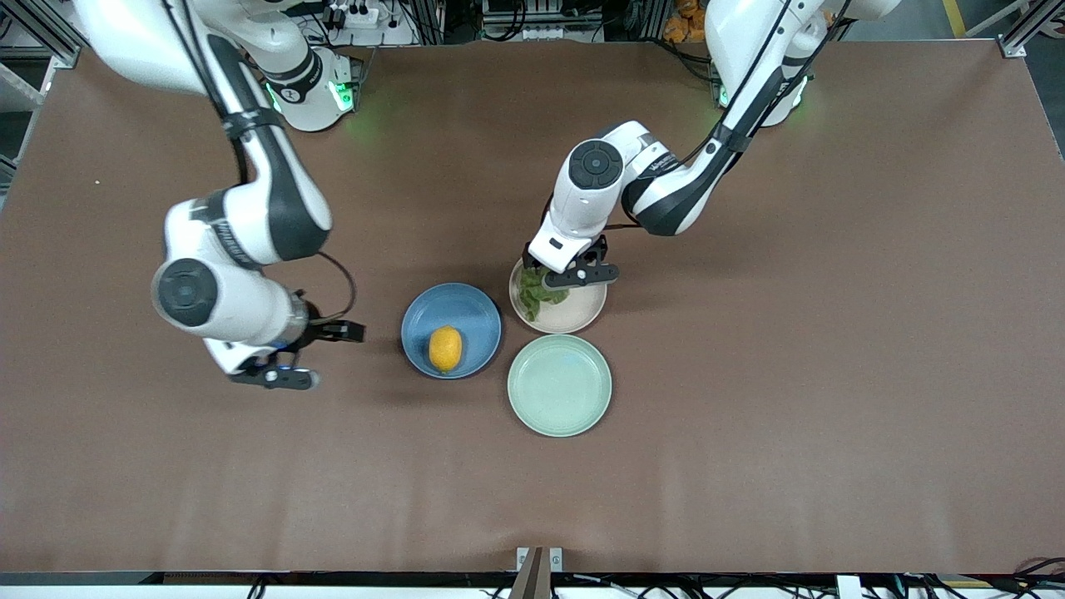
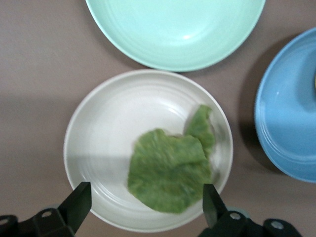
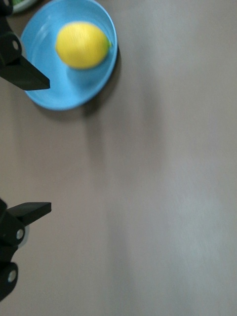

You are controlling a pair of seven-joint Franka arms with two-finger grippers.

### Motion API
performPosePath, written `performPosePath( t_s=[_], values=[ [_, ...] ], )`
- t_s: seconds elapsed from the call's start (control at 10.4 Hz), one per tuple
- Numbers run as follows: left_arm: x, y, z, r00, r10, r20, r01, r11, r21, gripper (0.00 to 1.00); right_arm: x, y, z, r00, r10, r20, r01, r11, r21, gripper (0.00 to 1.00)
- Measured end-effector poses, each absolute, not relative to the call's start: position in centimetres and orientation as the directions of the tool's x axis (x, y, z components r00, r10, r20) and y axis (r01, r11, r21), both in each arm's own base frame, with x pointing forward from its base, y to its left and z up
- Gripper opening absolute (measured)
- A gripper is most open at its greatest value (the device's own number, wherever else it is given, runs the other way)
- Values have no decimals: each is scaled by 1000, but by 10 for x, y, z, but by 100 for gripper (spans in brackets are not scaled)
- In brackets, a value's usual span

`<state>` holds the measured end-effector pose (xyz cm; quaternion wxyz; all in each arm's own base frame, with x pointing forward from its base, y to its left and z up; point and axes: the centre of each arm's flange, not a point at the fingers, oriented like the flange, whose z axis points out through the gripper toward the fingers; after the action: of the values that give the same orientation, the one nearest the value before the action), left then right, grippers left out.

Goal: Place lemon and lettuce in plates

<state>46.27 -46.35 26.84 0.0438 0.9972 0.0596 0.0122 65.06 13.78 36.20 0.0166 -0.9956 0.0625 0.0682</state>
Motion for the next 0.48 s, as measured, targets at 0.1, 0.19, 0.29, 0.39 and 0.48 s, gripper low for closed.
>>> performPosePath(
  t_s=[0.1, 0.19, 0.29, 0.39, 0.48],
  values=[
    [472, -454, 269, 993, 107, 45, 104, -993, 64, 100, 656, 109, 365, 984, -124, -130, -128, -991, -24, 100],
    [483, -444, 271, 993, 105, 59, 102, -993, 55, 100, 660, 81, 367, 985, -122, -121, -125, -992, -19, 100],
    [496, -432, 273, 993, 98, 65, 95, -994, 53, 100, 663, 55, 370, 986, -120, -112, -123, -992, -15, 100],
    [509, -417, 275, 994, 84, 69, 81, -996, 50, 100, 664, 32, 374, 987, -125, -104, -127, -992, -14, 100],
    [524, -398, 275, 995, 69, 73, 66, -997, 46, 100, 664, 9, 380, 986, -140, -95, -142, -990, -15, 100]
  ],
)
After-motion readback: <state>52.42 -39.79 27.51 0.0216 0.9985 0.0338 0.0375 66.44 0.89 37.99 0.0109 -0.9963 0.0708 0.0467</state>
